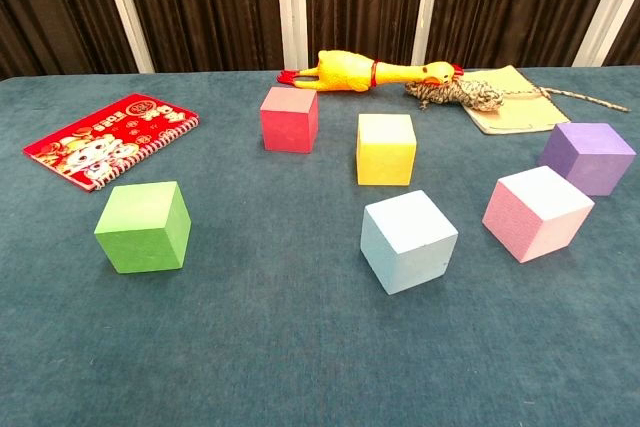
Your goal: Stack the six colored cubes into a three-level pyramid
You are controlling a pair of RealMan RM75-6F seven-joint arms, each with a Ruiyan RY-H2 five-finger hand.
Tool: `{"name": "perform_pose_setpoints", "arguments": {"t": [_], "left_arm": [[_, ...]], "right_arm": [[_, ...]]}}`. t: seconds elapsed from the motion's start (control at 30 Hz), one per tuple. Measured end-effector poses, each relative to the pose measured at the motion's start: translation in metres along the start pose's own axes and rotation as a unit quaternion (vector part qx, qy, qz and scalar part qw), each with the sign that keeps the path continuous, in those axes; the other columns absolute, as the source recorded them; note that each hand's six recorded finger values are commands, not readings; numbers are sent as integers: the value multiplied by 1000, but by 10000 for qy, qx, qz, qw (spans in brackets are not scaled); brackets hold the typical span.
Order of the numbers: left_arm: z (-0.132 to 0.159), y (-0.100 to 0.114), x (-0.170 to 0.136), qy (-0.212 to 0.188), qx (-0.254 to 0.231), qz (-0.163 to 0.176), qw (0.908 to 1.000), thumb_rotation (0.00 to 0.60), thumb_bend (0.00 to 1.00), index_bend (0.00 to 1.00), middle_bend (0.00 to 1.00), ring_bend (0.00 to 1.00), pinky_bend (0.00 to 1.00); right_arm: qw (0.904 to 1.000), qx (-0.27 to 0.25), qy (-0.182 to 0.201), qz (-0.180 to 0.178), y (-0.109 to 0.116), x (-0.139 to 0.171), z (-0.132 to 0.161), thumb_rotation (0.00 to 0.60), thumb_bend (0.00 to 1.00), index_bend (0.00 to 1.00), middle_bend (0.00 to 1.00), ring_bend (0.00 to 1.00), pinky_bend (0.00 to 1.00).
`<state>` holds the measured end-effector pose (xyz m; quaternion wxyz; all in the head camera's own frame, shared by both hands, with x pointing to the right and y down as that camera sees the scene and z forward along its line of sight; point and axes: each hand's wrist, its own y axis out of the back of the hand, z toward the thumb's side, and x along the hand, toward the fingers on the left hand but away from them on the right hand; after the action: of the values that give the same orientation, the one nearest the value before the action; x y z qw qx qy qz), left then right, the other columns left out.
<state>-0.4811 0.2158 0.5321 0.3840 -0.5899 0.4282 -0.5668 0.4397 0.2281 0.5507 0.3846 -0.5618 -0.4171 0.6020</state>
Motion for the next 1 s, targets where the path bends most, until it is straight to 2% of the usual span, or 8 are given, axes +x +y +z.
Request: {"name": "perform_pose_setpoints", "arguments": {"t": [0.27, 0.5, 0.67, 1.0], "left_arm": [[2, -6, 2, 4, 3, -141, 9999, 600, 252, 192, 30, 0, 7], [1, -2, 1, -4, -53, -58, 10000, 600, 251, 192, 28, 0, 7], [-4, -2, 1, 94, -128, -104, 9998, 600, 251, 189, 28, 0, 7], [-5, -1, 4, 118, -146, -102, 9998, 600, 252, 189, 29, 0, 7]], "right_arm": [[10000, 26, -24, 39, 0, 3, -1, 600, 281, 112, 73, 70, 0], [10000, -47, -18, -14, 2, 1, 1, 600, 281, 112, 73, 70, 0], [9999, -9, -18, 133, -3, 2, 1, 600, 280, 112, 73, 70, 0], [9998, -57, -98, 133, -1, 2, -3, 600, 280, 112, 73, 70, 0]]}}
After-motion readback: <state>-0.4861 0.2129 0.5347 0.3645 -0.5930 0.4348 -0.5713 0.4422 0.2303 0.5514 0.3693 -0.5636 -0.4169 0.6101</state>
